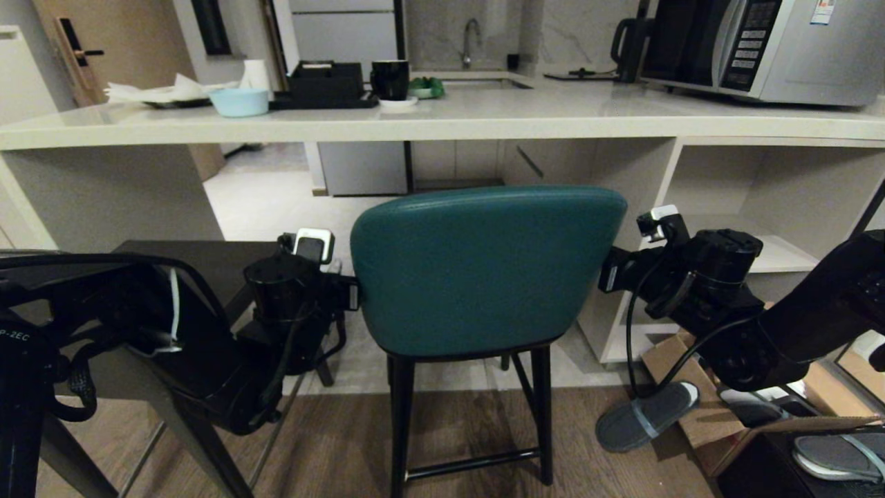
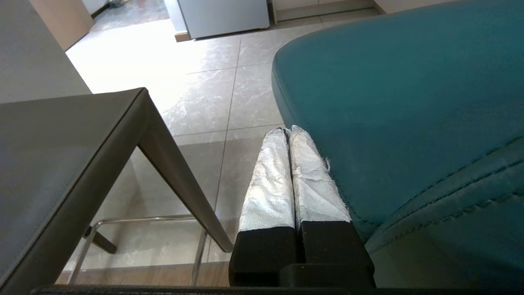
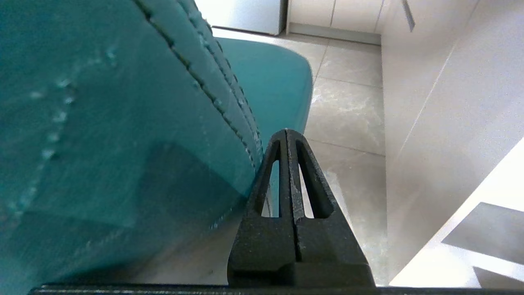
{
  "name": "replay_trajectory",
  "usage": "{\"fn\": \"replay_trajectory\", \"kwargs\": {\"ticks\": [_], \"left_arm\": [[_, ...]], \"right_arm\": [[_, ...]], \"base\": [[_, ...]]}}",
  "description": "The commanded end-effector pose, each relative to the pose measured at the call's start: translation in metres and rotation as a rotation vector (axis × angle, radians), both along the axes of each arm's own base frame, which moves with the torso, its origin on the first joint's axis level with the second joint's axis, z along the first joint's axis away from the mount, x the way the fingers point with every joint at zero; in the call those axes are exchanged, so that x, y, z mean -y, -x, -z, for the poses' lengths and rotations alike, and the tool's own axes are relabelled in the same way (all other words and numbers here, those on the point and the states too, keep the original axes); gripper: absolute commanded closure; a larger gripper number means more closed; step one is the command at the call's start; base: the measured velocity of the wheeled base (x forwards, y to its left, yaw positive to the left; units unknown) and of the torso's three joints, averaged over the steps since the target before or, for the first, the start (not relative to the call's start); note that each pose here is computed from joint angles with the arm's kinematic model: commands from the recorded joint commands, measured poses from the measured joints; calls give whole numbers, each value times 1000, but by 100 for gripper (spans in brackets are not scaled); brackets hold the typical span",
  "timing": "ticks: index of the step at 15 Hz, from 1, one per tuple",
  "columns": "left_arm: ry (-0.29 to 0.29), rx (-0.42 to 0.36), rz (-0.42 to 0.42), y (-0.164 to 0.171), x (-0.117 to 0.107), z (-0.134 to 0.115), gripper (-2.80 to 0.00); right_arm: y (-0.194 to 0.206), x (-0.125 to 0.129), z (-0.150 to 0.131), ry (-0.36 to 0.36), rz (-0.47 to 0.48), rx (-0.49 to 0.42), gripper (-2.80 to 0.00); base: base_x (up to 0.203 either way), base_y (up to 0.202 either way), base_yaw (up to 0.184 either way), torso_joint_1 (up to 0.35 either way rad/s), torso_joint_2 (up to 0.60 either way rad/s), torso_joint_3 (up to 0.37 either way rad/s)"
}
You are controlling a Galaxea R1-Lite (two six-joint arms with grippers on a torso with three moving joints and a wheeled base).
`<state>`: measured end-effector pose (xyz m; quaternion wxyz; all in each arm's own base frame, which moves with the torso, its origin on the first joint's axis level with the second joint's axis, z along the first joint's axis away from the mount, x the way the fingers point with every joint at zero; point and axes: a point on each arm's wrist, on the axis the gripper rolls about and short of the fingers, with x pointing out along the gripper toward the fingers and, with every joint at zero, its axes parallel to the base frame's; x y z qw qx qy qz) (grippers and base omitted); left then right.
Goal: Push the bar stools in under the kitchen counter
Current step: Push the blue chair back under the dining table
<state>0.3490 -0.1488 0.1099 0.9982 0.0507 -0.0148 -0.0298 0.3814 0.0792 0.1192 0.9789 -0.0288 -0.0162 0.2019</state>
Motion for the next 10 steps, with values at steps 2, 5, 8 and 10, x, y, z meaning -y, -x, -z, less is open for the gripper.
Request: {"fn": "replay_trajectory", "kwargs": {"ticks": [2,5,8,10], "left_arm": [[6,5,-12,0,-3,1,0],[1,1,-12,0,-2,2,0],[-6,-8,-10,0,-1,4,0],[-13,-20,-19,-3,-2,9,0]], "right_arm": [[6,0,-6,-4,-7,20,0],[19,-5,-6,-2,-25,18,0],[21,-5,-6,-2,-22,15,0],[23,-6,-5,1,-26,10,0]], "base": [[0,0,0,0,0,0],[0,0,0,0,0,0],[0,0,0,0,0,0],[47,0,0,1,-1,3]]}}
